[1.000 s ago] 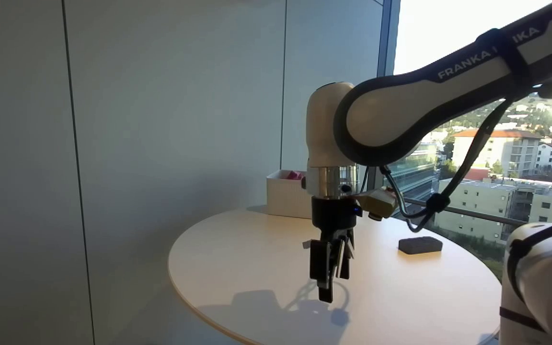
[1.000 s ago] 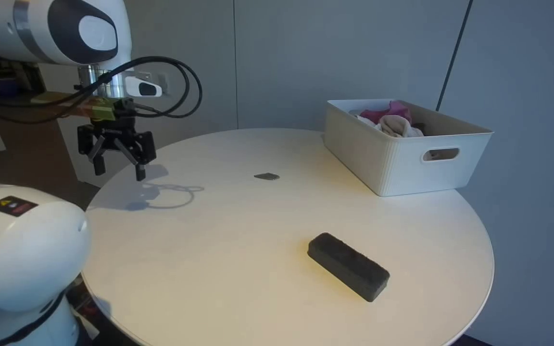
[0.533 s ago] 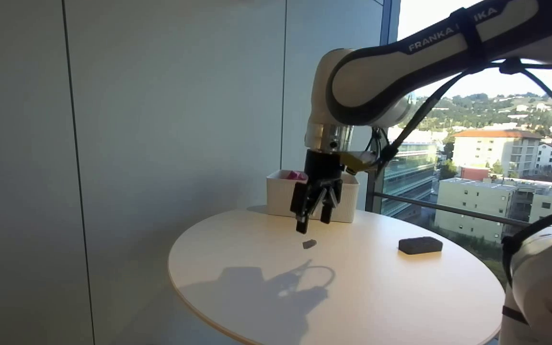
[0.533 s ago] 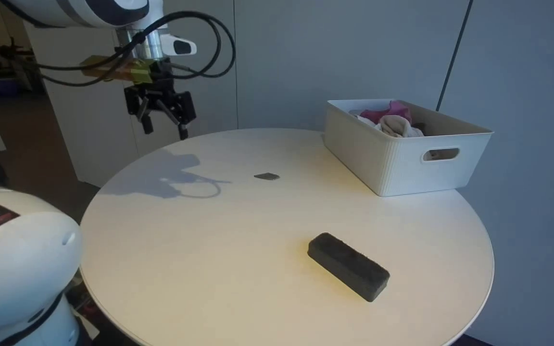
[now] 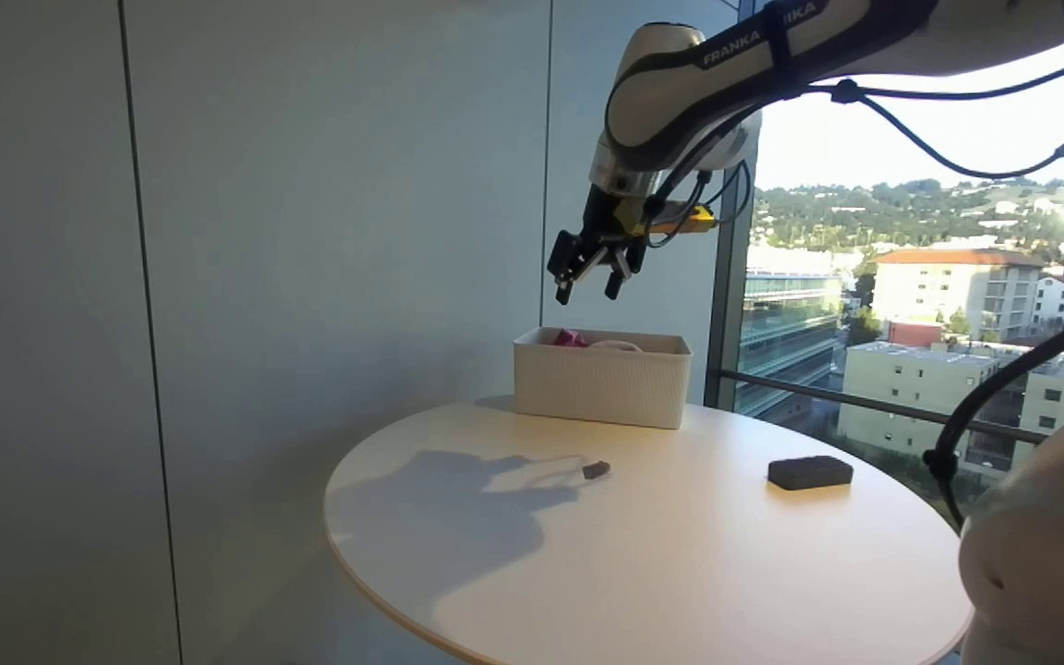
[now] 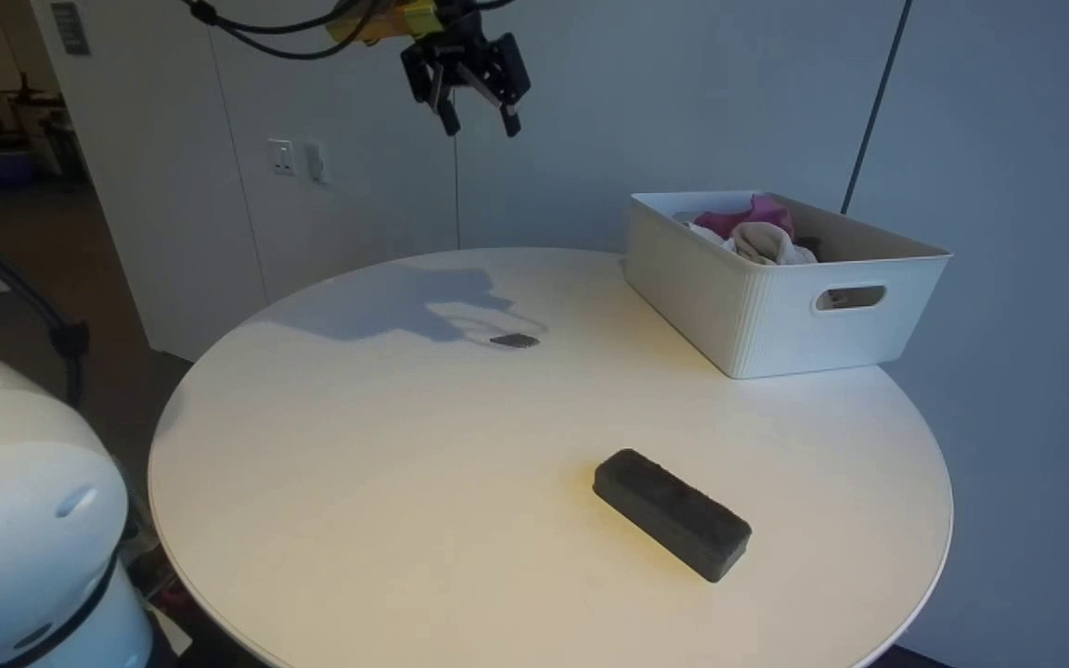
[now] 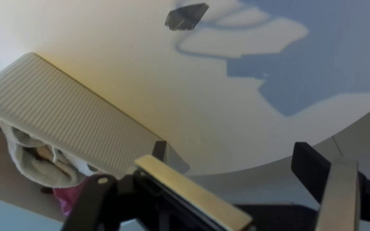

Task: Pick up the white cloth out of the basket and wipe the table with it

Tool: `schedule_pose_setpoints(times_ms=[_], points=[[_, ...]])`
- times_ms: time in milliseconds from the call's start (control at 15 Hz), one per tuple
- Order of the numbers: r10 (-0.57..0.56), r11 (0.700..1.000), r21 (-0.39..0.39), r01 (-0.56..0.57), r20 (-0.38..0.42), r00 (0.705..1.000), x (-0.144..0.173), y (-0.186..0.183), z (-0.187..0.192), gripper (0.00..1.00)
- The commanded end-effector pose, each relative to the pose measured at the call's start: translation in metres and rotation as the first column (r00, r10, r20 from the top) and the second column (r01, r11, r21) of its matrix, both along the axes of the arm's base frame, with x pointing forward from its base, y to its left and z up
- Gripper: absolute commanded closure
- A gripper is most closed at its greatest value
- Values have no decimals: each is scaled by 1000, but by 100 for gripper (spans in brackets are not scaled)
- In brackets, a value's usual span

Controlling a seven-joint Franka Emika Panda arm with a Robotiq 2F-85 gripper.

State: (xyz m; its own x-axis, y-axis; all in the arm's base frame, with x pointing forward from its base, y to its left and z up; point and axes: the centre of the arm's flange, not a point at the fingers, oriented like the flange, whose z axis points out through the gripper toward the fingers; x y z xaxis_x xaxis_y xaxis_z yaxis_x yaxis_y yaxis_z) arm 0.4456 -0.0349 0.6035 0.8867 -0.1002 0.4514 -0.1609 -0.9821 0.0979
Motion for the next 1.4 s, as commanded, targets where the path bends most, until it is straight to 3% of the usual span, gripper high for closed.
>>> schedule_pose_setpoints(times_ms=[0, 267, 533, 600, 1067, 1200, 1333], points=[[-167, 985, -27, 169, 68, 984, 81, -24, 39, 0], [-382, 924, 17, 381, 75, 921, 140, -57, 60, 0], [-567, 823, 60, 564, 54, 822, 174, -84, 69, 0], [-493, 870, 40, 491, 50, 869, 129, -79, 33, 0], [-500, 866, 37, 499, 33, 865, 136, -80, 25, 0], [-528, 849, 47, 527, 2, 849, 142, -86, 21, 0], [-578, 812, 74, 579, -29, 815, 155, -105, 17, 0]])
